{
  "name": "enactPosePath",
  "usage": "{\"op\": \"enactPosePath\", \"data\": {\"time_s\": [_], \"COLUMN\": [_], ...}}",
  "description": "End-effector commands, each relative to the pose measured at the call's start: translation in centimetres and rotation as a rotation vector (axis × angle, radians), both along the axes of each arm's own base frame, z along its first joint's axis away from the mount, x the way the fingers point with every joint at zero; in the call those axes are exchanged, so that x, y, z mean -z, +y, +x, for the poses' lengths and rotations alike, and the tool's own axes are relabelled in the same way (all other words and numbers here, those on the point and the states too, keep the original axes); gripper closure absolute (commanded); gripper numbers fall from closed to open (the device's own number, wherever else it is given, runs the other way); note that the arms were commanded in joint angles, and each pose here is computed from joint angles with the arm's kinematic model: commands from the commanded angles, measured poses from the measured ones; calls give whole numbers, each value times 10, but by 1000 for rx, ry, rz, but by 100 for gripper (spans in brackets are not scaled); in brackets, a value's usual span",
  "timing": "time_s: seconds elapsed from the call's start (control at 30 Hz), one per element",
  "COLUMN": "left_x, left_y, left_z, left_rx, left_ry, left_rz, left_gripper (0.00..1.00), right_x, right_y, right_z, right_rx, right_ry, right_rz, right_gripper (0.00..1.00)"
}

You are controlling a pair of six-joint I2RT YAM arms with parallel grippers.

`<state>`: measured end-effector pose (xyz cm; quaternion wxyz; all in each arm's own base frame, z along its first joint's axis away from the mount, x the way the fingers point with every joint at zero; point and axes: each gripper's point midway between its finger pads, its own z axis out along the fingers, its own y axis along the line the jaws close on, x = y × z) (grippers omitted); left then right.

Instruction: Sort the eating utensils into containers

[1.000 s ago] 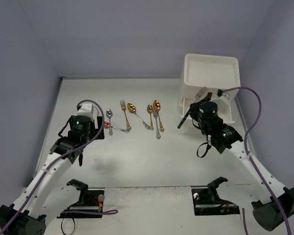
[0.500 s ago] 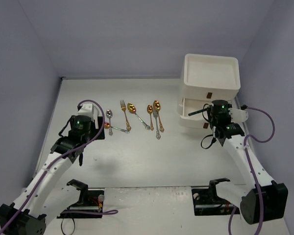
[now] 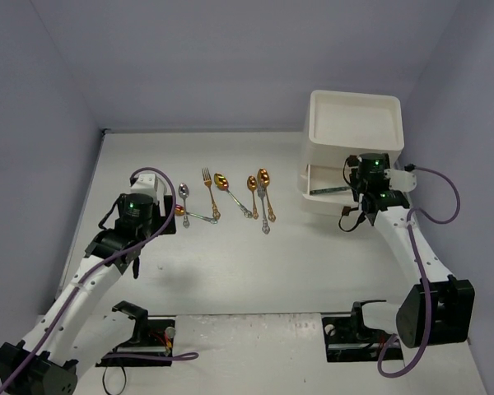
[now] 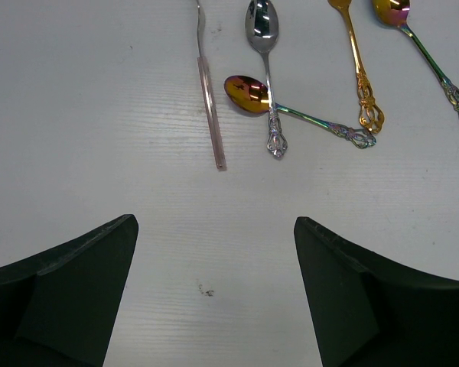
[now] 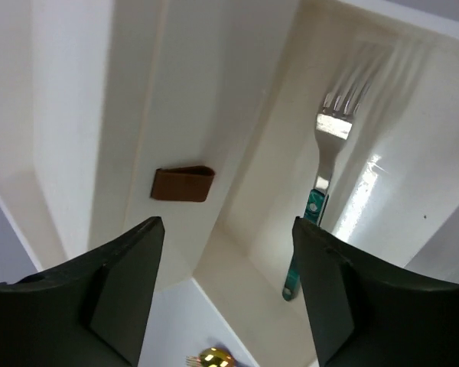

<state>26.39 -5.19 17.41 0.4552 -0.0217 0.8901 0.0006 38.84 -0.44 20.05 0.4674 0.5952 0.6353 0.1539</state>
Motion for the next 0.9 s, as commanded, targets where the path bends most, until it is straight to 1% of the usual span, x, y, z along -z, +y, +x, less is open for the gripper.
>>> {"op": "enactPosePath", "data": {"time_s": [0.0, 0.03, 0.1, 0.13, 0.2, 0.27, 0.33, 0.47, 0.53, 0.6, 0.7, 0.77, 0.8, 0.87], "left_x": [-21, -21, -19, -19, -17, -16, -14, -13, -12, -12, -11, -11, -10, -10], "left_y": [-2, -2, -3, -3, -2, -3, -3, -4, -4, -3, -3, -3, -3, -3], "left_z": [10, 10, 11, 11, 11, 12, 12, 13, 13, 14, 13, 14, 14, 13], "left_rx": [-11, -11, -7, -7, -9, -10, -11, -10, -9, -11, -11, -10, -10, -13], "left_ry": [-63, -62, -54, -54, -45, -39, -29, -22, -19, -18, -16, -13, -13, -11], "left_rz": [-15, -15, -15, -14, -9, -8, -7, -7, -8, -6, -6, -6, -6, -3], "left_gripper": [19, 19, 19, 19, 19, 19, 19, 19, 19, 19, 19, 19, 19, 19], "right_x": [-49, -50, -60, -61, -69, -78, -83, -71, -57, -45, -19, 5, 5, 28], "right_y": [8, 10, 19, 20, 44, 72, 113, 170, 187, 212, 233, 242, 247, 255], "right_z": [8, 7, 4, 4, 3, 2, -4, -15, -16, -19, -15, -9, -7, -1], "right_rx": [-141, -151, -246, -253, -439, -554, -720, -914, -966, -1033, -1097, -1110, -1108, -1117], "right_ry": [-81, -80, -84, -85, -72, -87, -94, -77, -43, -28, 25, 78, 78, 129], "right_rz": [-148, -155, -227, -232, -371, -446, -597, -765, -828, -863, -883, -877, -872, -865], "right_gripper": [28, 27, 26, 26, 26, 28, 30, 31, 32, 33, 36, 36, 39, 42]}}
